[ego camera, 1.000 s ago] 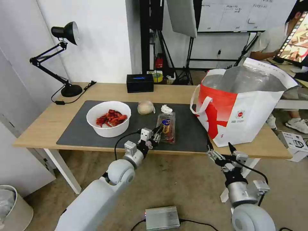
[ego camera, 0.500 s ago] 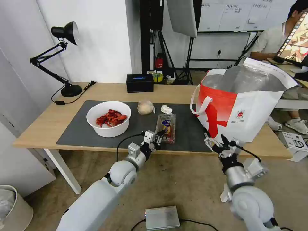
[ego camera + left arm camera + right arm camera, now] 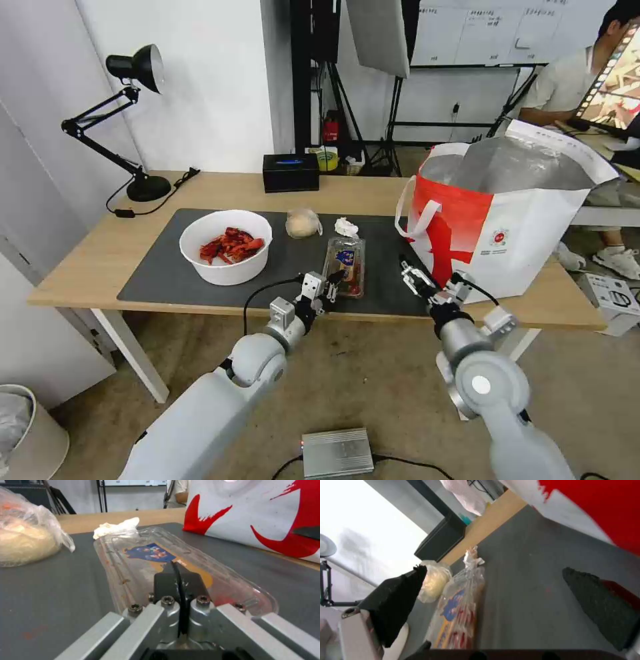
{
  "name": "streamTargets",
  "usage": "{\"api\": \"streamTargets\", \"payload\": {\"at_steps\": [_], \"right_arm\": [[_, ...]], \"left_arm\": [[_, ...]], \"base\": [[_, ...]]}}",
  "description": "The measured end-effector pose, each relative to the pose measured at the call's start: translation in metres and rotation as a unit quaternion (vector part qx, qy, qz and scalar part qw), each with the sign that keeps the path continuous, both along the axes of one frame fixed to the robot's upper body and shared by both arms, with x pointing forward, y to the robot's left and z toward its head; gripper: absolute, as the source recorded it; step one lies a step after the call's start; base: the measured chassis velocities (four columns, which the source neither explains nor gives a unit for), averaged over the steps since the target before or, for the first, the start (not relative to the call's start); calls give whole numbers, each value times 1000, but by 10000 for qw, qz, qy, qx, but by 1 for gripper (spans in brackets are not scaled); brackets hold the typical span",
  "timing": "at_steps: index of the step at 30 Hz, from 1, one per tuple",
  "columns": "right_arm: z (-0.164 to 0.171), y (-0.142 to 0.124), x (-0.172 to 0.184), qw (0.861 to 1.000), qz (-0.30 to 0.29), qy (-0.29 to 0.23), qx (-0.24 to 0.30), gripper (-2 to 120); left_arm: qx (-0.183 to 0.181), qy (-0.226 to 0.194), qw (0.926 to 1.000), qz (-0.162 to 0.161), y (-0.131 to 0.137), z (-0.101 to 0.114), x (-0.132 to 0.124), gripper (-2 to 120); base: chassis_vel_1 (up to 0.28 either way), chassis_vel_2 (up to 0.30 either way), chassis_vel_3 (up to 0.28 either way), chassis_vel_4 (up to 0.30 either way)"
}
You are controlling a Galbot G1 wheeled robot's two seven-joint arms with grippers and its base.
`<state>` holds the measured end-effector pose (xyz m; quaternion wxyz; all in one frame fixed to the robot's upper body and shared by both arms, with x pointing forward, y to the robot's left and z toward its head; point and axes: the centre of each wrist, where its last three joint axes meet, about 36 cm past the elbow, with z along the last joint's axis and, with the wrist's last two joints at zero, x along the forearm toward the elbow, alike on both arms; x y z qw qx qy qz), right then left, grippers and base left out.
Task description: Pick up the trash from the table and place it into the takeout bag.
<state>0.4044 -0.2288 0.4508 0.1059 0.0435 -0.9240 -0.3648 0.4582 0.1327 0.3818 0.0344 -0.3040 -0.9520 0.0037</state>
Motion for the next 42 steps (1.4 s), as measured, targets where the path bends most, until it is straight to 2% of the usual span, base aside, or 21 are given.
{"api": "streamTargets", "payload": {"at_steps": [8,25,33,42], "right_arm": [[8,12,30,9991,167,123,377,100],[-1,50,62,9952,441,550,682,100],[10,50,69,9881,670,1077,875,100],[11,51,77,9842,704,1195,1098,100]], "left_arm": [[-50,53,10000,32,-5,-3,1,0],[-81,81,9998,141,0,-5,2,0],[-97,95,9998,158,1,-6,0,0],[-104,94,9998,153,1,-6,-2,0]], "base": [[0,0,0,0],[0,0,0,0],[0,0,0,0],[0,0,0,0]]}}
